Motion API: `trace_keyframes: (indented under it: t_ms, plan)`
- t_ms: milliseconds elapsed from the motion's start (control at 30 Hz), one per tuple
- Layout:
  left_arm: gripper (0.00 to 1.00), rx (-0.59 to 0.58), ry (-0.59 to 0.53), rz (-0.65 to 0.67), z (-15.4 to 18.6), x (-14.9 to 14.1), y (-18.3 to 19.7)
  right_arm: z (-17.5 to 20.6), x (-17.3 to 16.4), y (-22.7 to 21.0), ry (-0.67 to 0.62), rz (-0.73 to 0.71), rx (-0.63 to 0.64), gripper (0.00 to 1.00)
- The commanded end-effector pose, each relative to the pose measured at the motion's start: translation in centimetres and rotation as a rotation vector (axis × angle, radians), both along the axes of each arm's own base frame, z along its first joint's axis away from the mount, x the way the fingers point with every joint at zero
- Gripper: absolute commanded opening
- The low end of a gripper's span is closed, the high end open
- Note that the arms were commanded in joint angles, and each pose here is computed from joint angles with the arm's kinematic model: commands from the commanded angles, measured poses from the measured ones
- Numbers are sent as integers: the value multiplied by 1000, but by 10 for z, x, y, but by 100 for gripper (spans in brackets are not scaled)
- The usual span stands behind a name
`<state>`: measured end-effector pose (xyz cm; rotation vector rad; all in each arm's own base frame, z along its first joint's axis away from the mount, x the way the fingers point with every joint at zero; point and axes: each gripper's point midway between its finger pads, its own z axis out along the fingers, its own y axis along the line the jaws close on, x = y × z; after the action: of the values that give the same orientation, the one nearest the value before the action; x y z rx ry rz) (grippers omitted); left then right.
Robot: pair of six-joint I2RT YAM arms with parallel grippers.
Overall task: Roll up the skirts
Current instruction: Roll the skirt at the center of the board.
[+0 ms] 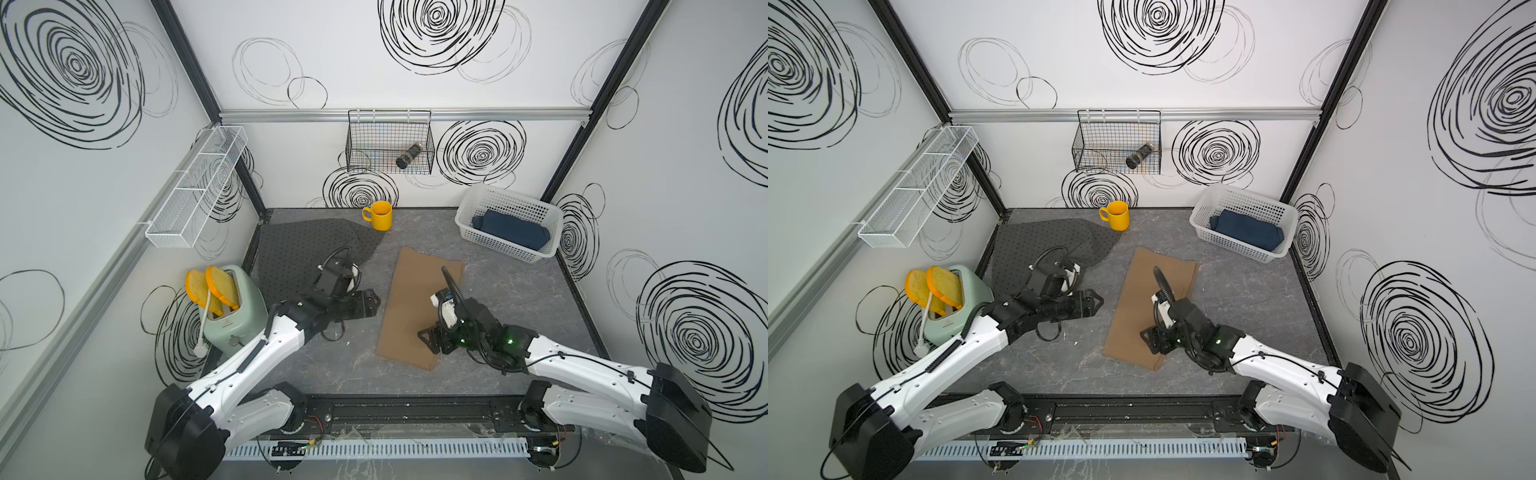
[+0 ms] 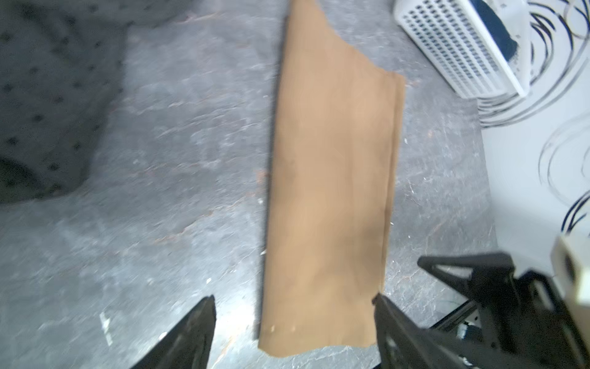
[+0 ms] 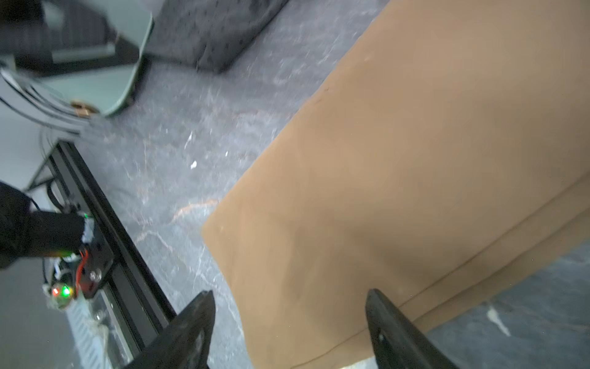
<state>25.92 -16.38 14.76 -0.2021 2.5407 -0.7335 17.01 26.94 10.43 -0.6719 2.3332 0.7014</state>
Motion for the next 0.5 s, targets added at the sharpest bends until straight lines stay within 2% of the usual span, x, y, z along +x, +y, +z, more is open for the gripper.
trace_keyframes:
  t_ms: [0,133,267,400,467]
  plan:
    - [79,-145,144,137,-12,-6,14,-17,-7,-6,-121,9,-258,80]
    - [79,-174,180,255,-22,1,36,-46,-31,8,-100,85,-498,89]
    - [79,-177,192,298,-30,6,47,-75,-36,16,-104,139,-694,89]
    - [78,-178,192,298,-31,7,49,-94,-42,17,-48,168,-752,85]
    - [78,-174,188,300,-32,6,51,-101,-44,13,-24,162,-763,78]
